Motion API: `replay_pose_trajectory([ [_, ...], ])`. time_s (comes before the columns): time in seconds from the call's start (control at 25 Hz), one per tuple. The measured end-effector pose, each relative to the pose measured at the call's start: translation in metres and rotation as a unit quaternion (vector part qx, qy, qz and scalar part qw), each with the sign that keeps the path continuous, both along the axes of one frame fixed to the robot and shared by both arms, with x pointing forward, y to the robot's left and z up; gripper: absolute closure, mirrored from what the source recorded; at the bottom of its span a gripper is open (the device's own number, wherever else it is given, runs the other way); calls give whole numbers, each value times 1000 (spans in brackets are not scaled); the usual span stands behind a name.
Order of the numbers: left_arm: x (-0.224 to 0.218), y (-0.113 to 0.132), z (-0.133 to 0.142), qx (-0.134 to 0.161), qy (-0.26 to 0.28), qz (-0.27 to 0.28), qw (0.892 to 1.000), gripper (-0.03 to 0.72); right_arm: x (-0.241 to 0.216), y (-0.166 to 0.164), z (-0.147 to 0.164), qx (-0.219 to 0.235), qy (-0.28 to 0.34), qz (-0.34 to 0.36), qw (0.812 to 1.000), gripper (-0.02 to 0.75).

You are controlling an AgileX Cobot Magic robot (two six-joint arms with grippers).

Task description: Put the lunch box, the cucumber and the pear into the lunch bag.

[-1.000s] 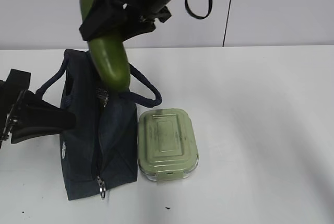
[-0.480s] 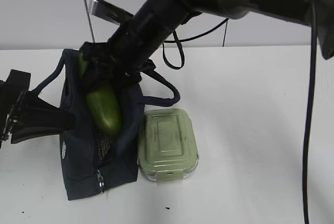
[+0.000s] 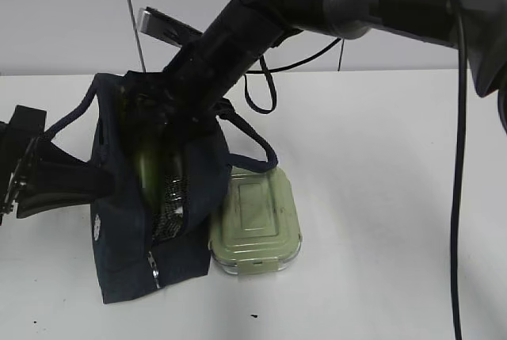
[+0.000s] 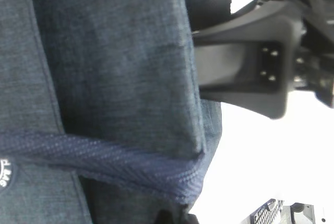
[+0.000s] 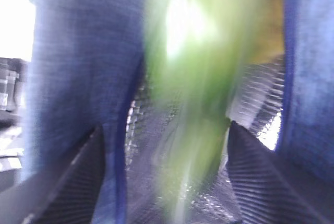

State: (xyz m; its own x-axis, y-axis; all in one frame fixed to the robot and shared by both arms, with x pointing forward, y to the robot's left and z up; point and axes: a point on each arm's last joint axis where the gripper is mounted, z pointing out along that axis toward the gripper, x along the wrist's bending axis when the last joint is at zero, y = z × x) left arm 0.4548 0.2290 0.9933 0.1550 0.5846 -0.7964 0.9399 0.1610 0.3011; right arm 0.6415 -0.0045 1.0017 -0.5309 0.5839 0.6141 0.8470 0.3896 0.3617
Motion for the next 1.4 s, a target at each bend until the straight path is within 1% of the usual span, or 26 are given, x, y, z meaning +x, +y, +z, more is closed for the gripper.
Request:
replay_pose_trajectory([
  [0.08,0,0,0,0,0,0,1000,703,0,1,1,7,4,0,1000,162],
  [0.24,0,0,0,0,0,0,1000,703,3,-10,5,8,11,-1,1000,157],
  [0.36,0,0,0,0,0,0,1000,703,4,-22,21,6,-1,0,1000,155],
  [0.48,0,0,0,0,0,-1,1000,703,4,-33,47,-7,-48,15,999,153],
  [0.56,0,0,0,0,0,-1,1000,703,5,-38,63,-24,-87,25,996,153],
  [0.68,0,0,0,0,0,0,1000,703,7,-43,76,-52,-126,23,990,153],
  [0.84,0,0,0,0,0,0,1000,703,13,-62,85,-125,-155,-14,980,153],
  [0.92,0,0,0,1,0,0,1000,703,18,-80,89,-156,-160,-43,974,155],
  [0.96,0,0,0,1,0,0,1000,703,20,-85,90,-161,-161,-51,973,157],
  [1.0,0,0,0,1,0,0,1000,703,25,-100,95,-175,-164,-73,968,164],
  [1.16,0,0,0,1,0,0,1000,703,35,-140,104,-215,-176,-126,952,187],
  [1.24,0,0,0,1,0,0,1000,703,38,-156,107,-228,-178,-144,946,197],
  [1.32,0,0,0,1,0,0,1000,703,40,-168,105,-234,-171,-155,945,205],
  [1.4,0,0,0,1,0,0,1000,703,42,-186,96,-243,-149,-169,943,211],
])
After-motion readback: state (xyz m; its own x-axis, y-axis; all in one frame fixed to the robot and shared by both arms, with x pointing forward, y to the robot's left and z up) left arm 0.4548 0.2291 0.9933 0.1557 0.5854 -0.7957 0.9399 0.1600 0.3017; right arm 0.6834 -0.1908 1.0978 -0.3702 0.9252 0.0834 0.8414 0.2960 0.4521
